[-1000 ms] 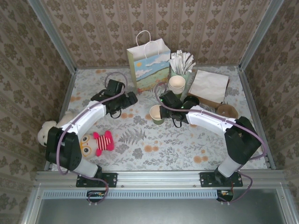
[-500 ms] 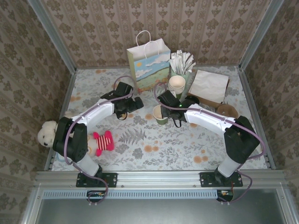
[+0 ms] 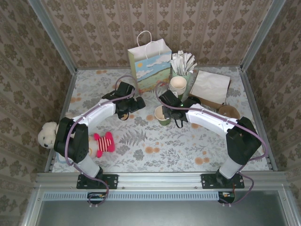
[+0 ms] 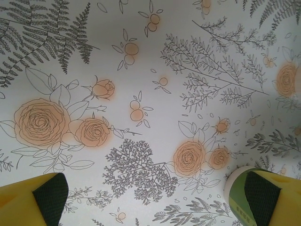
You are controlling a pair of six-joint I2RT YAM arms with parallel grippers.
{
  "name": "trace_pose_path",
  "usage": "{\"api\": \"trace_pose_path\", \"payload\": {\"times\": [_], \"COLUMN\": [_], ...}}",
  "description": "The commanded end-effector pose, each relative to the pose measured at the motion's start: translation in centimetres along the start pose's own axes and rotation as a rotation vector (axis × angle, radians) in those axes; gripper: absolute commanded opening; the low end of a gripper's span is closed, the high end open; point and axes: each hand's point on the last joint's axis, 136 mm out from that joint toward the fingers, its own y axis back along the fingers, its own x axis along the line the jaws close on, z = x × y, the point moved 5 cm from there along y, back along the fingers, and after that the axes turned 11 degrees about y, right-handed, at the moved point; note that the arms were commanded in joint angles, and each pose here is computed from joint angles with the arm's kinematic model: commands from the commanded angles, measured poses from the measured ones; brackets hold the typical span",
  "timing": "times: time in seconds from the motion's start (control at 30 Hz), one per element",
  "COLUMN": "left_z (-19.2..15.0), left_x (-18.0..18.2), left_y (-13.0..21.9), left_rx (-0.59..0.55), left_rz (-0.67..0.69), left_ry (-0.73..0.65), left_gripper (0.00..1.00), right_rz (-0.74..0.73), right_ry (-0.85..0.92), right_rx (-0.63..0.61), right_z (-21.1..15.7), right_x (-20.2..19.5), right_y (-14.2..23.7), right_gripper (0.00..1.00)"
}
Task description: Pack the takeout coffee
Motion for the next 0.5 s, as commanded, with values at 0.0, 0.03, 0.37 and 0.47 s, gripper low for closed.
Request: {"api": "trace_pose_path", "payload": {"times": [0.0, 0.03, 0.37, 0.47], "left_z": [0.3, 0.3, 0.2, 0.2], "left_x": [-1.0, -1.1, -1.5, -1.7], "left_y": [0.7, 0.7, 0.8, 0.8], "left_rx": [-0.001, 0.0, 0.007, 0.008], "left_rz": [-0.024, -0.029, -0.054, -0.06], "left_ry": [-0.009, -0.011, -0.01, -0.011], "left_gripper": [1.0, 1.0, 1.0, 1.0], "right_rz": [0.003, 0.005, 0.113, 0.14], "right_ry": [-0.019, -0.019, -0.069, -0.078], "right_rx": [-0.005, 0.0, 0.003, -0.005], "right_z": [0.3, 0.1, -0.3, -0.1], "right_x": [-0.7, -0.8, 0.0, 0.3], "right_y": [0.6, 0.6, -0.3, -0.2], "right_gripper": [0.22, 0.22, 0.25, 0.26]}}
